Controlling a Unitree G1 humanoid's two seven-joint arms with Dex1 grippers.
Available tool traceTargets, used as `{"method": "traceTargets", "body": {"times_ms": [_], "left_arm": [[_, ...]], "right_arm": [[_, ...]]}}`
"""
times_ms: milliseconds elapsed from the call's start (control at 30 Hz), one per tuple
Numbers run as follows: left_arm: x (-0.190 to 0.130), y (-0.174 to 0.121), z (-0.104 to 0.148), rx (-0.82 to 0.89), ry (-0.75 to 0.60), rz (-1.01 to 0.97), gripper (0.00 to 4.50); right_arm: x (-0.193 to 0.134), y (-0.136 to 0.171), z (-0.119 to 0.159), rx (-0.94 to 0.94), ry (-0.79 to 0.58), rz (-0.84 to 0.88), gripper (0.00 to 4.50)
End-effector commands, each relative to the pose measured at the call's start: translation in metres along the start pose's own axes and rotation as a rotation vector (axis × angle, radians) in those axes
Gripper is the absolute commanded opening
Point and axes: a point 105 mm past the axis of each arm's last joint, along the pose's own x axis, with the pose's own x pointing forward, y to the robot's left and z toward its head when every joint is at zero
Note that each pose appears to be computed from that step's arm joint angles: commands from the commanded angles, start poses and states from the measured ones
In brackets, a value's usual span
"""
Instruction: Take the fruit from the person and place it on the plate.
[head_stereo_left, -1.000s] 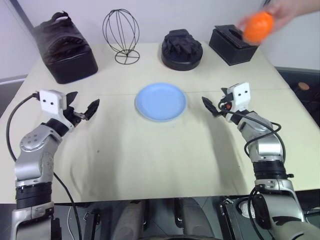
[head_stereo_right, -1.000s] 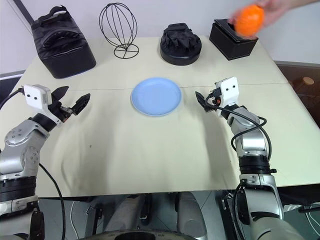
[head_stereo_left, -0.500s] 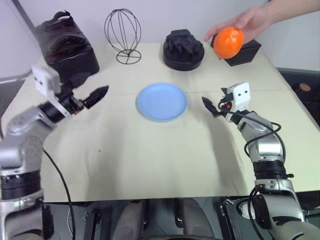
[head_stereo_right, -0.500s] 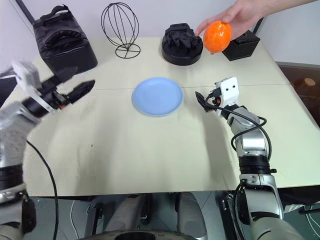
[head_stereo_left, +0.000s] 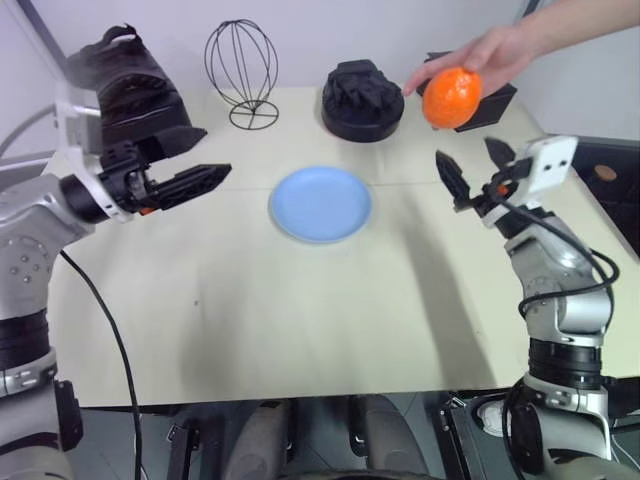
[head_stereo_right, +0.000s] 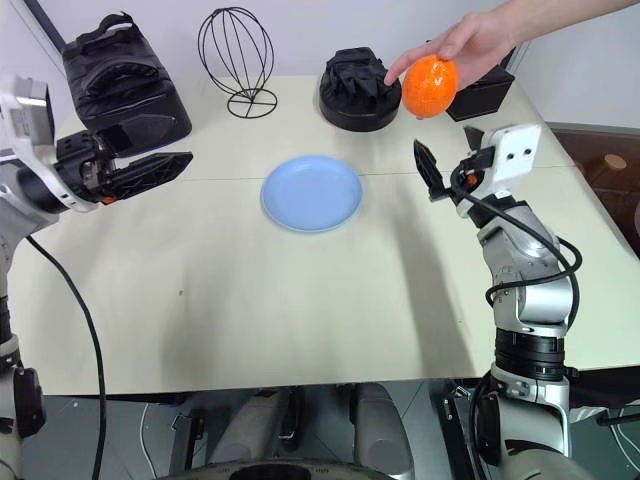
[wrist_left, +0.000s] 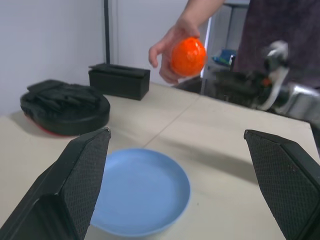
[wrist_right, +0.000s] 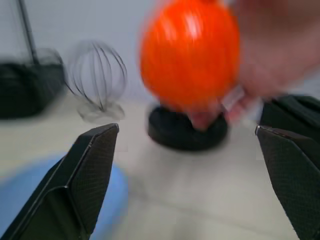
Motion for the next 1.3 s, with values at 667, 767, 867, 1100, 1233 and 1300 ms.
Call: {"method": "traceTargets", "body": {"times_ms": [667,767,867,1100,1233,1300], "left_arm": [[-0.008,-0.001,-0.002,0.043,-0.013,0.059,4.50],[-0.009,-0.002,-0.001,0.043,-0.014,0.066,4.50],[-0.011,-0.002,-0.002,0.046,-0.007,0.073,4.50],[-0.019,0.002,-0.027,0.050,0.107,0.106,4.50],[-0.025,0.002,-0.045,0.053,0.175,0.134,4.50],[-0.028,0.000,-0.055,0.062,0.220,0.141,4.50]], "right_arm": [[0.056,-0.006,0.020,0.112,-0.127,0.018,3.10],[0.057,-0.004,0.020,0.107,-0.128,0.035,3.09],[0.057,0.001,0.019,0.093,-0.104,0.062,3.09],[0.062,0.082,-0.067,0.136,0.216,0.308,3.09],[0.073,0.116,-0.098,0.187,0.293,0.353,3.09],[0.078,0.123,-0.104,0.182,0.311,0.369,3.09]]}}
